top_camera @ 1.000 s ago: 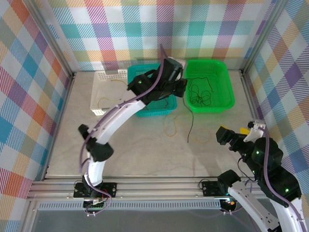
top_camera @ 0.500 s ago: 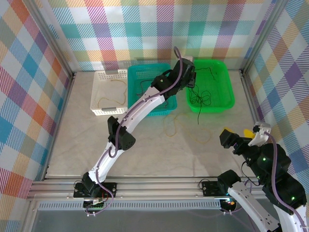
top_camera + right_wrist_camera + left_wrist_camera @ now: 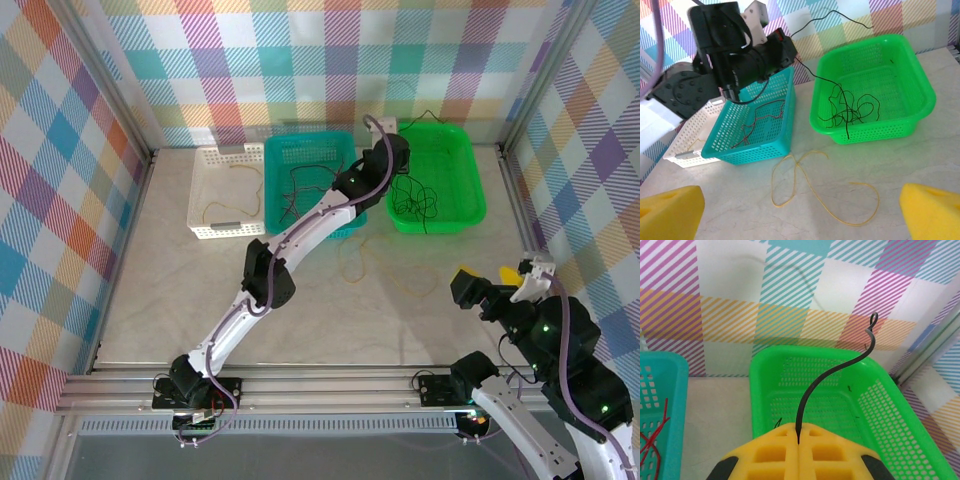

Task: Untangle the cables

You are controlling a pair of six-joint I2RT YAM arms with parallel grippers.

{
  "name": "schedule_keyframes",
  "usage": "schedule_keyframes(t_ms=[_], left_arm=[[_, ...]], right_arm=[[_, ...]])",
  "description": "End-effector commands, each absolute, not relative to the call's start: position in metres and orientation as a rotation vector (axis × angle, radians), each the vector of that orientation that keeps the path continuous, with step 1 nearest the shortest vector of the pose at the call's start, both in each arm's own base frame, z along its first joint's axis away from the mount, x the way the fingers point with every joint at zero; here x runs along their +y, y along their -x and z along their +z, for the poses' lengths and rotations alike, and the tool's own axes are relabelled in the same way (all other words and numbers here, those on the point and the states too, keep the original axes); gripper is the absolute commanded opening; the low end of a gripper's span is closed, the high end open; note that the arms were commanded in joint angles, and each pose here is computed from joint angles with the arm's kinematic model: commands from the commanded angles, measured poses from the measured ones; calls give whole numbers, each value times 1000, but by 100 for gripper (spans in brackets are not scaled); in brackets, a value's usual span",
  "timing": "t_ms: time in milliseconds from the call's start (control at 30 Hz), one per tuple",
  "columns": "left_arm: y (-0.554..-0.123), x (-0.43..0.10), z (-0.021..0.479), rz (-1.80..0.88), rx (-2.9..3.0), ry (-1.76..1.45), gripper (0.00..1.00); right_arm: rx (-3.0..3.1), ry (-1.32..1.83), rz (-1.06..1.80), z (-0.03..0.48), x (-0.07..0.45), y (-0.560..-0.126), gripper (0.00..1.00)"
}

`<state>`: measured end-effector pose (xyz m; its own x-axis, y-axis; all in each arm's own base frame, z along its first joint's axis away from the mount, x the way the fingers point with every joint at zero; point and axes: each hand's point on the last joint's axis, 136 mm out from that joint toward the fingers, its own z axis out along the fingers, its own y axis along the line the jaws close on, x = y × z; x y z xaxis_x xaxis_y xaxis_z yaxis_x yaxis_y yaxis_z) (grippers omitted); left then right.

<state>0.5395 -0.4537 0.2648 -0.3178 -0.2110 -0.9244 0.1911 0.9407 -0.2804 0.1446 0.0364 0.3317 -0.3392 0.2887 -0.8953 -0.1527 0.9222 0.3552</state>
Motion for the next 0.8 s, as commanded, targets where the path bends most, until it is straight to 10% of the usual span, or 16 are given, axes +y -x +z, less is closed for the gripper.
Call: schedule_keyframes(t_ms=[0,500,767], left_arm=[[-553,-450,251,-380,1818,70,0],[-546,-481,158,-375,1983,-119,0],[-532,-496,192,-466,1960,-222,38]], right_arm=[[1848,-67,466,331,41,-145,100],[1878,-46,491,319,51,-152,100],[1918,-60,495,313,52,-153,100]])
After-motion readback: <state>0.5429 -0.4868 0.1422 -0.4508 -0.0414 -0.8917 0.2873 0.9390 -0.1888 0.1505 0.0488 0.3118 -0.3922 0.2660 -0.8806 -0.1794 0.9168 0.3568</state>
